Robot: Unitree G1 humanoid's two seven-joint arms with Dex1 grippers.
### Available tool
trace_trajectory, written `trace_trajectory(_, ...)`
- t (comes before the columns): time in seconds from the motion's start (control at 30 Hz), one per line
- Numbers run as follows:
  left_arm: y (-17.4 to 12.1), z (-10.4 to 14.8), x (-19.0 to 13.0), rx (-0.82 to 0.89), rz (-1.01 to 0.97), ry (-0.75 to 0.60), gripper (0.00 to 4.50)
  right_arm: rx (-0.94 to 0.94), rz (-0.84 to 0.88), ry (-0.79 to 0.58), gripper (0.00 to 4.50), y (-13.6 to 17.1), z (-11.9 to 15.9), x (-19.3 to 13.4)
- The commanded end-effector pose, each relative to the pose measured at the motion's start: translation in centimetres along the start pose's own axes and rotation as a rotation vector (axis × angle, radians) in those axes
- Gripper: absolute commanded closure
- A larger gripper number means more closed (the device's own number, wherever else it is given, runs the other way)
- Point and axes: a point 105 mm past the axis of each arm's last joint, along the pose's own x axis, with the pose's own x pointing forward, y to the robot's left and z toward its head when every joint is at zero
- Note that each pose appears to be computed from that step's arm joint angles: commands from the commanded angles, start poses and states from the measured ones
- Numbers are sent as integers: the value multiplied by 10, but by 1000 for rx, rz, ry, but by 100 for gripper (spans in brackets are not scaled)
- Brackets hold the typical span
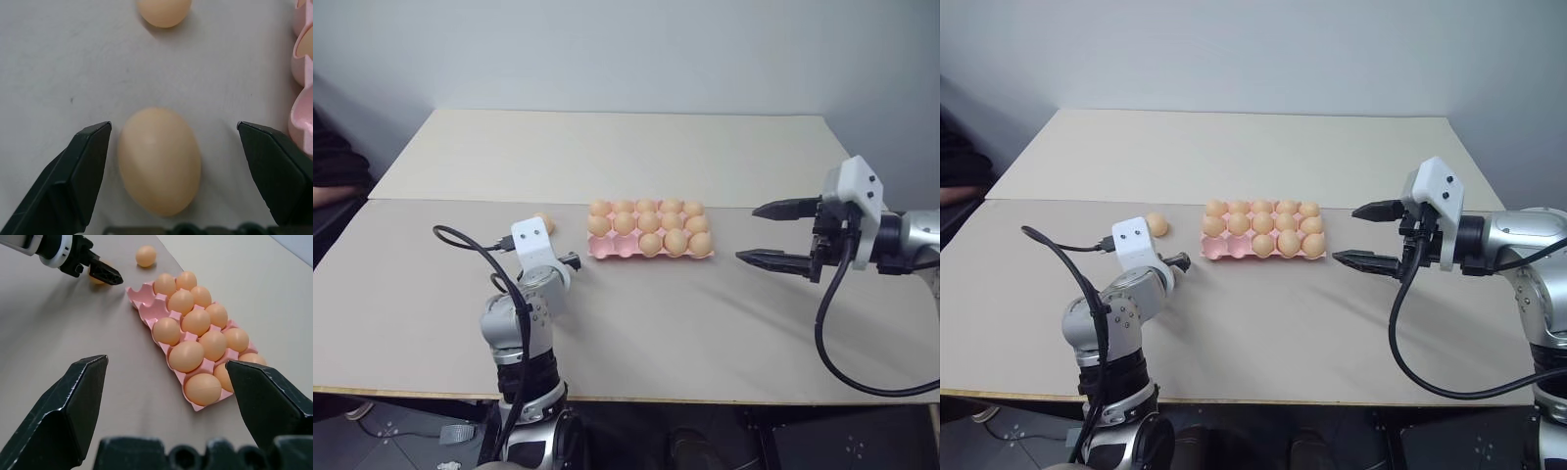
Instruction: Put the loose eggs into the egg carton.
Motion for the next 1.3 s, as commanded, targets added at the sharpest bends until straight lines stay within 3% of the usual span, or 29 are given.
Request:
trace_trajectory(0.03,-11,12,-3,-16,-32,-44,41,-24,-3,-17,0,3,10,-4)
trace_trajectory(0.27,-8,13,-3,-2,-31,-53,253,-15,-1,-20,0,6,10,-3)
trace_trajectory(0.33,-8,18,-4,28,-43,-82,286,-13,2,-23,0,6,10,-3)
trace_trajectory(0.47,-13,32,-13,84,-113,-163,298,-13,4,-25,0,7,10,-3)
trace_trajectory(0.63,-40,60,-40,204,-380,-363,299,-13,1,-34,0,7,10,1)
trace_trajectory(0.83,-53,57,-34,305,-557,-388,299,-12,-20,-52,0,7,10,4)
trace_trajectory(0.97,-69,61,-25,251,-674,-406,299,-9,-29,-46,0,9,8,2)
trace_trajectory(1.3,-101,46,-8,323,-782,-453,299,-10,-33,-37,0,12,7,1)
